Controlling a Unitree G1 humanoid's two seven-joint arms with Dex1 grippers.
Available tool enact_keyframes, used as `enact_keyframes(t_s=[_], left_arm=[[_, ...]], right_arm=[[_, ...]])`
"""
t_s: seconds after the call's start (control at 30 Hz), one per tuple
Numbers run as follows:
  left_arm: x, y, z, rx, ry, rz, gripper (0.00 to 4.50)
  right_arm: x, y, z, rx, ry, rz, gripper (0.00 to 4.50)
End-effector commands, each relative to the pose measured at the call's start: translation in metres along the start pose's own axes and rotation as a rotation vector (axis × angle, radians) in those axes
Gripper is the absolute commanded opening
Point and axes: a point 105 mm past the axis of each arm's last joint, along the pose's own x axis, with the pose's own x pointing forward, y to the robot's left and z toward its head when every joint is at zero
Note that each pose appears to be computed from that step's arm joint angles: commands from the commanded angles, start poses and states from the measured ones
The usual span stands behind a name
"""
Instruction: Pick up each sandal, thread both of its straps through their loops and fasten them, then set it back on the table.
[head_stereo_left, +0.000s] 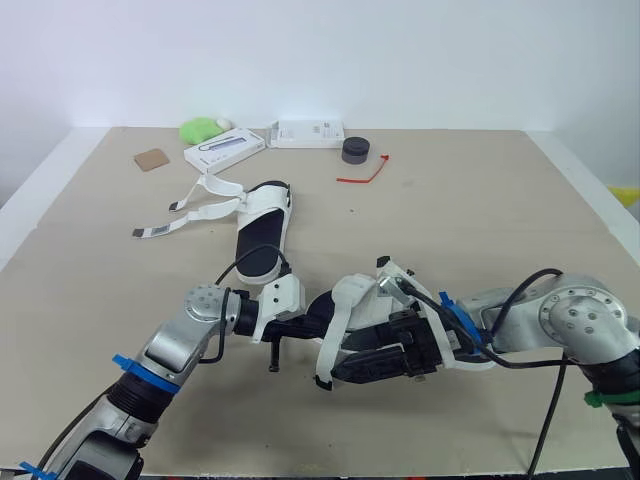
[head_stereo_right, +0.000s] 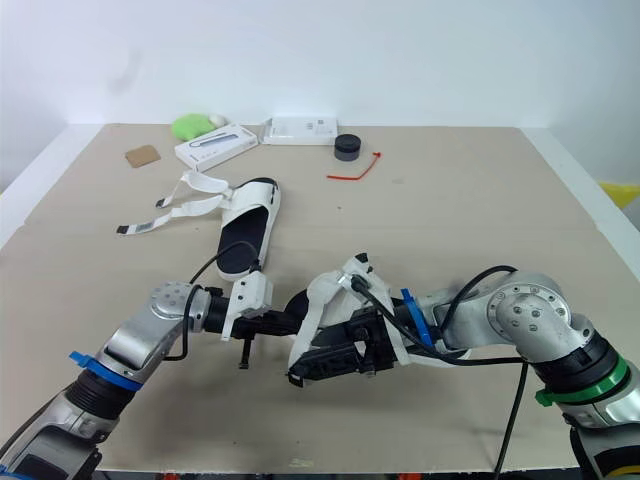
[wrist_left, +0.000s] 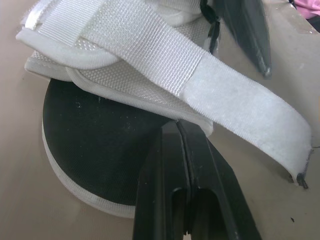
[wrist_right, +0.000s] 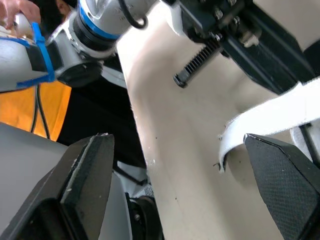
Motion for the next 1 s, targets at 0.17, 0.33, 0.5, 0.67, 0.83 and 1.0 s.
enact_keyframes(t_s=[0.17, 0.33, 0.5, 0.67, 0.83, 1.0], left_arm=[[-0.001, 0.0, -0.012, -0.045, 0.04, 0.014, 0.0], [-0.002, 0.002, -0.011, -0.043, 0.039, 0.023, 0.0], [-0.002, 0.006, -0.011, -0.038, 0.038, 0.04, 0.0], [-0.002, 0.013, -0.012, -0.027, 0.045, 0.074, 0.0], [-0.002, 0.023, -0.015, -0.012, 0.055, 0.127, 0.0], [0.0, 0.027, -0.015, 0.002, 0.057, 0.145, 0.0]], right_arm=[[-0.006, -0.028, 0.002, -0.01, -0.01, -0.126, 4.47], [-0.009, -0.038, 0.004, -0.033, -0.012, -0.164, 4.47], [-0.013, -0.044, 0.008, -0.059, -0.016, -0.183, 4.47], [-0.019, -0.049, 0.011, -0.067, -0.011, -0.195, 4.47], [-0.014, -0.043, 0.002, -0.013, 0.012, -0.14, 4.47], [-0.005, -0.044, -0.003, 0.081, 0.004, -0.11, 4.47]])
